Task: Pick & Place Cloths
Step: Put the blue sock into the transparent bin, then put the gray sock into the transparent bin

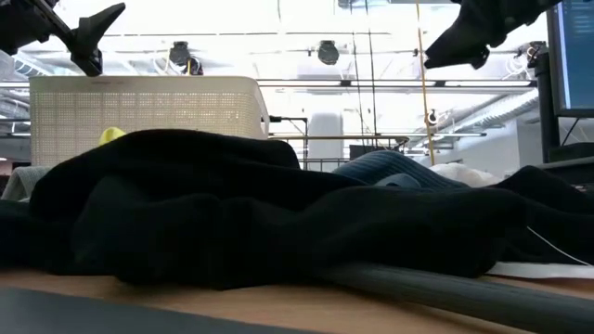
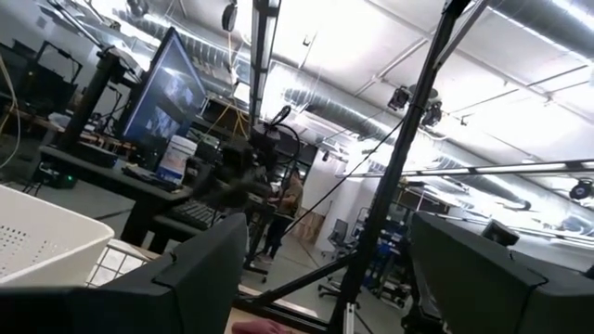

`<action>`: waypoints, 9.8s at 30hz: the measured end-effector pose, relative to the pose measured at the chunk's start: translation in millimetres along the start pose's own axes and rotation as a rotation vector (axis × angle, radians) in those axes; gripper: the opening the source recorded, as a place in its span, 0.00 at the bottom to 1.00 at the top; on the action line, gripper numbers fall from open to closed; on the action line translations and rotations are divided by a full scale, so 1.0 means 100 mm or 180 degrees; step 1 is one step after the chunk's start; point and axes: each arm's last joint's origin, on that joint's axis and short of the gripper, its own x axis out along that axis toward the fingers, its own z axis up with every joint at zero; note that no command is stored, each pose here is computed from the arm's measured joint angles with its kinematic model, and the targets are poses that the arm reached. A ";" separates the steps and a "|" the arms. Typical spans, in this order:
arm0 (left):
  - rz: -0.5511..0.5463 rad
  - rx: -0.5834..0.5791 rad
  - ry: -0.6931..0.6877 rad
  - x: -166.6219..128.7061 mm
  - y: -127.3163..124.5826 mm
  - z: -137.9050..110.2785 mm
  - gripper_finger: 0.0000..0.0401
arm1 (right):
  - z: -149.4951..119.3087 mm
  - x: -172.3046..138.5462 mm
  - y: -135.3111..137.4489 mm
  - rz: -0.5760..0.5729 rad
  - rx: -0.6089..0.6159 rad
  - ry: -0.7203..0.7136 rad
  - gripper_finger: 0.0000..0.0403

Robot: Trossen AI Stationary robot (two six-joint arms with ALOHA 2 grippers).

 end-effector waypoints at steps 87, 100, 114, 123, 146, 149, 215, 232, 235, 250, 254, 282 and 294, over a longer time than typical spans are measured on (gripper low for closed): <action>0.0784 0.0340 -0.0355 0.23 -0.14 0.51 0.77 | 1.07 0.31 0.73 0.0591 -0.1079 -0.1307 0.00; 0.1328 0.0770 0.0312 1.18 -0.51 0.73 0.77 | 1.17 0.43 0.79 0.0761 -0.1207 -0.1701 0.00; 0.1332 0.1201 0.0619 1.96 -0.75 0.57 0.77 | 1.26 0.75 0.77 0.1068 -0.1402 -0.2172 0.00; 0.1283 0.1346 0.0738 2.24 -0.71 0.44 0.77 | 1.24 0.92 0.71 0.1126 -0.1351 -0.2102 0.00; 0.0878 0.1378 0.1025 2.53 -0.32 0.24 0.77 | 1.24 0.97 0.66 0.1253 -0.1248 -0.2043 0.00; 0.0811 0.1381 0.1106 2.54 -0.28 0.20 0.77 | 1.24 0.97 0.66 0.1264 -0.1236 -0.2022 0.00; 0.2084 -0.2826 0.3567 1.97 -1.17 1.58 0.00 | 0.89 1.08 0.56 0.1374 -0.1275 -0.0670 0.39; 0.3100 -0.2999 0.4318 1.70 -1.36 1.38 0.00 | 0.79 1.13 0.55 0.1391 -0.1088 -0.0576 0.39; 0.3196 -0.2863 0.4439 1.71 -1.40 1.28 0.00 | 0.79 1.13 0.55 0.1390 -0.1087 -0.0571 0.40; 0.3618 -0.2239 0.5385 1.71 -1.61 0.44 0.00 | 0.79 1.13 0.55 0.1390 -0.1107 -0.0576 0.39; 0.3539 -0.2201 0.5291 1.70 -1.60 0.20 0.00 | 0.79 1.13 0.55 0.1391 -0.1110 -0.0577 0.39; 0.4295 -0.1787 0.5555 1.04 -1.49 -0.59 0.18 | 0.78 1.13 0.55 0.1415 -0.1033 -0.0557 0.39; 0.4152 -0.2221 0.5940 1.07 -1.53 -0.41 0.60 | 0.78 1.13 0.55 0.1417 -0.1031 -0.0554 0.39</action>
